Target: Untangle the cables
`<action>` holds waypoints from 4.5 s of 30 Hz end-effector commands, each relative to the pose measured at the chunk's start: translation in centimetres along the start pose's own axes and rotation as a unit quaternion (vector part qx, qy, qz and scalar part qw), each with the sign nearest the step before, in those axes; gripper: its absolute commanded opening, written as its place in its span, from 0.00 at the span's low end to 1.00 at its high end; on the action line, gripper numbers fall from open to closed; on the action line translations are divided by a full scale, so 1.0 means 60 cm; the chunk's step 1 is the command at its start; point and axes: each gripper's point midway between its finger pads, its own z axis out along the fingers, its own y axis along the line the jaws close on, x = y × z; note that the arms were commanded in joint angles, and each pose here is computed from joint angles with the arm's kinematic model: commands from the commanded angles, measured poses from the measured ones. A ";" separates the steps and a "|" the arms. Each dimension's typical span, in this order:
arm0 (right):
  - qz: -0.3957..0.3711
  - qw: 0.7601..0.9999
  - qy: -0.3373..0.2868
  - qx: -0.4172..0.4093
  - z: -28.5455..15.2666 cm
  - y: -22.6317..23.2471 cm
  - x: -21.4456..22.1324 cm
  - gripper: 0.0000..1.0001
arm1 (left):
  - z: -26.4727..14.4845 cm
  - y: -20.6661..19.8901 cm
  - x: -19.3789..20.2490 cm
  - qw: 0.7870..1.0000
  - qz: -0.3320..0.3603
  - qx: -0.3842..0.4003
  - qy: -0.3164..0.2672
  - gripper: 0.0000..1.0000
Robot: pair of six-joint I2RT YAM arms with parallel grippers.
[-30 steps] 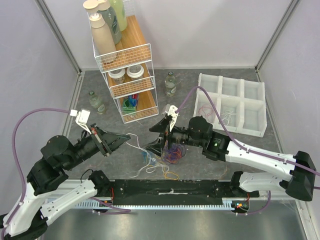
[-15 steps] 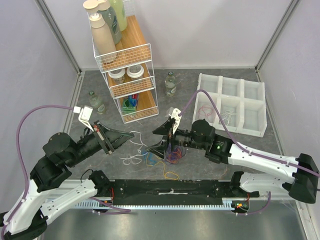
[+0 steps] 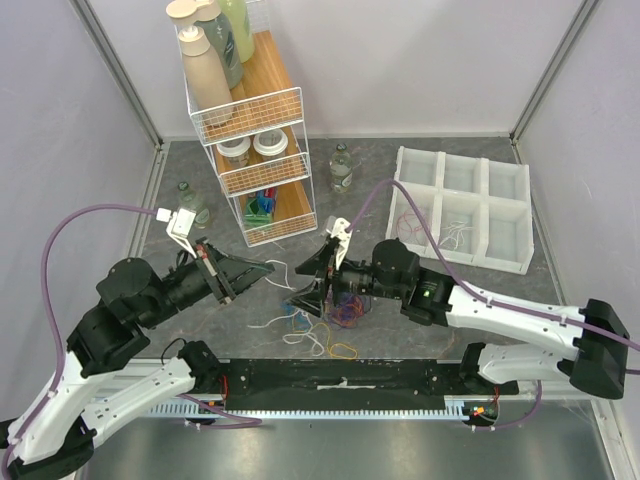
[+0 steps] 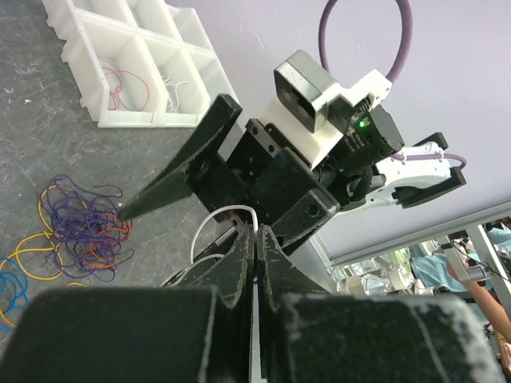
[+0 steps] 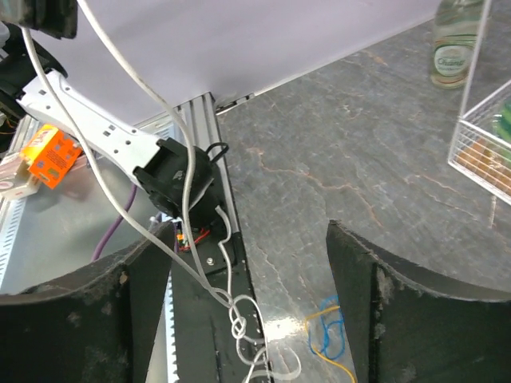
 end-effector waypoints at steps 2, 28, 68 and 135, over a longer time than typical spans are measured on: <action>0.008 0.998 -0.048 -0.026 0.025 0.031 -0.058 0.60 | 0.005 -0.026 -0.018 1.000 0.004 0.027 -0.011 0.02; 0.040 0.727 -0.036 0.685 -0.469 -0.429 -0.201 0.00 | -0.022 0.074 0.000 0.994 0.045 -0.094 -0.021 0.69; 0.200 0.624 0.211 0.725 -0.548 -0.601 0.145 0.39 | 0.031 0.139 0.126 0.990 -0.014 -0.102 0.096 0.69; 0.159 0.962 0.154 0.163 -0.018 -0.065 0.211 0.66 | 0.000 0.210 0.057 0.978 0.035 -0.205 -0.030 0.02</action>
